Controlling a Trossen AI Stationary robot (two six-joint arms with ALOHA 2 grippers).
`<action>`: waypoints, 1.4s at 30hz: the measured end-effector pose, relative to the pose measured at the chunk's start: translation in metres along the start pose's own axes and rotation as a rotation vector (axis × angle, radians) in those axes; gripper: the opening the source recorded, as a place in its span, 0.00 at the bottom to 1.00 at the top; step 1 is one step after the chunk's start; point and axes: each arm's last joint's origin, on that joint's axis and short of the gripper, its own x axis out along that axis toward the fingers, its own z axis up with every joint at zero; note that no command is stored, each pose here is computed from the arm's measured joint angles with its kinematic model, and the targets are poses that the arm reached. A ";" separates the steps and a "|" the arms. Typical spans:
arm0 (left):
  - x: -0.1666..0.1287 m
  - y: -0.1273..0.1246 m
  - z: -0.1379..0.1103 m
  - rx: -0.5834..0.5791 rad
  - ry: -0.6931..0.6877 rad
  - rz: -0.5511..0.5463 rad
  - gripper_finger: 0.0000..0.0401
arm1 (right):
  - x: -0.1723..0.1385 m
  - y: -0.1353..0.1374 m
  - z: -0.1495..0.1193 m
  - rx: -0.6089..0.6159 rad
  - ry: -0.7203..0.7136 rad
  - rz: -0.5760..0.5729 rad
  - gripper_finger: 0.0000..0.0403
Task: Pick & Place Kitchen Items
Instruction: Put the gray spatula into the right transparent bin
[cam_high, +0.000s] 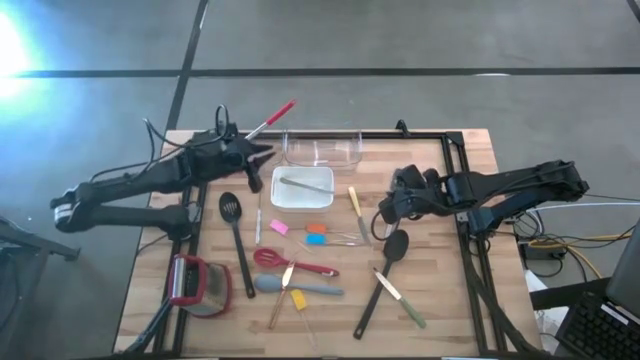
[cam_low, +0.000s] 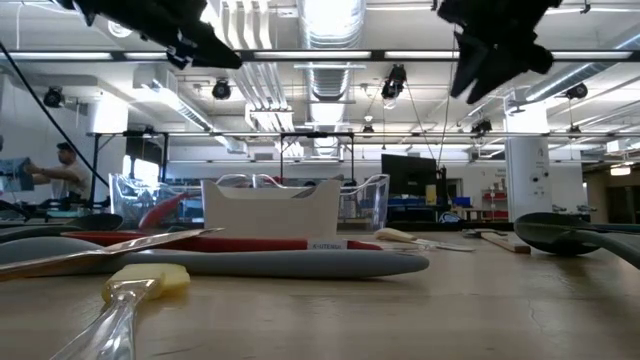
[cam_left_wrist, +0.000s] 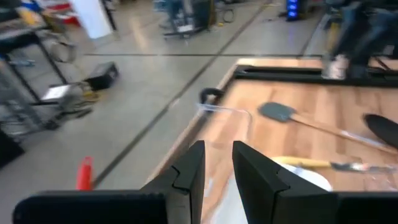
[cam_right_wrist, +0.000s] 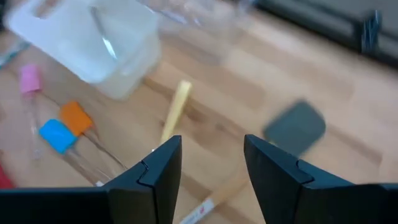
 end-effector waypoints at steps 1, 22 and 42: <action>0.001 -0.002 -0.002 0.000 0.008 -0.012 0.22 | 0.003 -0.002 -0.004 0.031 0.019 -0.011 0.41; 0.033 -0.013 -0.023 0.100 0.073 -0.043 0.22 | 0.084 -0.044 -0.034 0.577 0.090 -0.135 0.47; 0.034 -0.014 -0.026 0.146 0.092 -0.049 0.22 | 0.151 -0.084 0.005 0.518 0.181 -0.265 0.43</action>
